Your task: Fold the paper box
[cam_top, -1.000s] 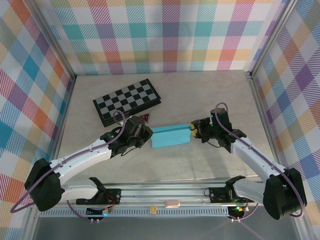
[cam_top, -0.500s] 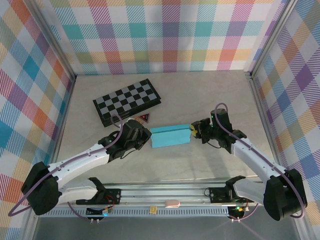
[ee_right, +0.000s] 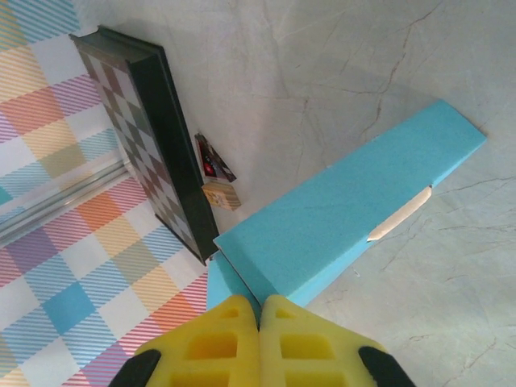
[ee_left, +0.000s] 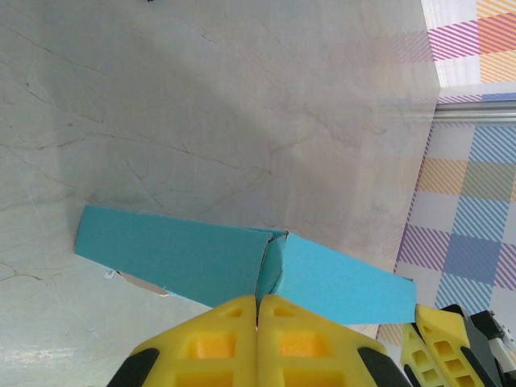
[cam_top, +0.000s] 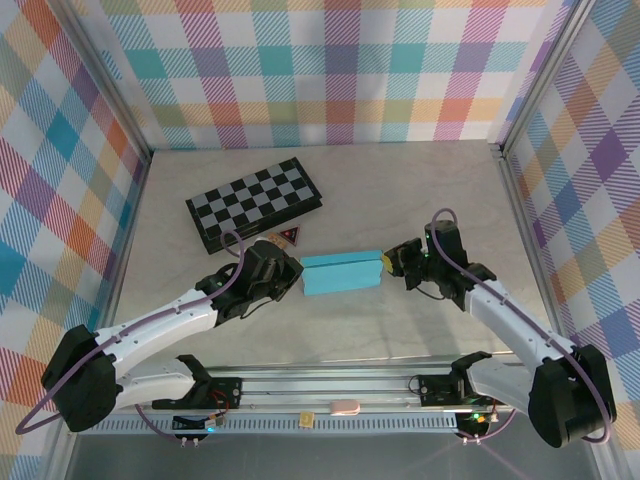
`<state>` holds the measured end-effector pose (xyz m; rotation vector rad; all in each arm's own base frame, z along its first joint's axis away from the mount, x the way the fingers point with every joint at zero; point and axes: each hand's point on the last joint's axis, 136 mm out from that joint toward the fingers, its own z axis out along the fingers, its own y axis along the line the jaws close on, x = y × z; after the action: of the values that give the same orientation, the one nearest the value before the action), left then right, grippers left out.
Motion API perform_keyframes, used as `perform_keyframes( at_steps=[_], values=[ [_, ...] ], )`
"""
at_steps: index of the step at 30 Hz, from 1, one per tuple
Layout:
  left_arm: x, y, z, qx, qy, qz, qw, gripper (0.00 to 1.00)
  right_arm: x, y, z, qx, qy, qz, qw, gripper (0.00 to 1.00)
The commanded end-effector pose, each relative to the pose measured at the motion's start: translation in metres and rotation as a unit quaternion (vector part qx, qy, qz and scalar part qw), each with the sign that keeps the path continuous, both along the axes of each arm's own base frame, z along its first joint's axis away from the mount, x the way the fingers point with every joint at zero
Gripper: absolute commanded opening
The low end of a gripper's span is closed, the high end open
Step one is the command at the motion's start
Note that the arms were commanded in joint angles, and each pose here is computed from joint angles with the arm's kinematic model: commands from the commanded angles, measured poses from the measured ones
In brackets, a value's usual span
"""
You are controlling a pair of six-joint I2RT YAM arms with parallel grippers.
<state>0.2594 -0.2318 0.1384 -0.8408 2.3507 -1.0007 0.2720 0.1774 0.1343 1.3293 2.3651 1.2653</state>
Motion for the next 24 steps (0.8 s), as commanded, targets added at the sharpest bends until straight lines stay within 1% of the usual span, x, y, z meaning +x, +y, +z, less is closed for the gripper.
perform_keyframes(
  at_steps=[1,3,6,10,12,14,18,20,24],
  values=[
    [-0.038,0.038,-0.073,0.100,0.121,0.003,0.988,0.09,-0.081,-0.034,-0.087,-0.110,0.228,0.015,0.967,0.01],
    [-0.036,0.037,-0.066,0.094,0.112,0.005,0.989,0.17,-0.088,-0.037,-0.089,-0.122,0.247,0.021,0.961,0.00],
    [-0.030,0.037,-0.048,0.083,0.091,0.017,0.992,0.33,-0.090,-0.041,-0.087,-0.133,0.250,0.023,0.959,0.00],
    [-0.014,0.030,-0.009,0.049,0.047,0.032,0.997,0.44,-0.090,-0.041,-0.085,-0.133,0.245,0.023,0.960,0.00],
    [-0.008,0.026,0.005,0.037,0.037,0.033,0.998,0.47,-0.089,-0.040,-0.084,-0.130,0.242,0.022,0.961,0.00],
    [-0.005,0.022,0.012,0.028,0.036,0.033,0.998,0.49,-0.086,-0.040,-0.081,-0.127,0.235,0.020,0.963,0.00],
    [-0.001,0.012,0.008,0.001,0.044,0.035,0.998,0.49,-0.083,-0.038,-0.078,-0.120,0.226,0.018,0.966,0.00],
    [0.004,0.006,0.012,-0.011,0.036,0.032,0.999,0.49,-0.082,-0.036,-0.078,-0.118,0.225,0.018,0.967,0.00],
    [0.005,0.002,0.010,-0.005,0.040,0.023,0.999,0.48,-0.082,-0.037,-0.078,-0.118,0.224,0.016,0.967,0.00]
  ],
)
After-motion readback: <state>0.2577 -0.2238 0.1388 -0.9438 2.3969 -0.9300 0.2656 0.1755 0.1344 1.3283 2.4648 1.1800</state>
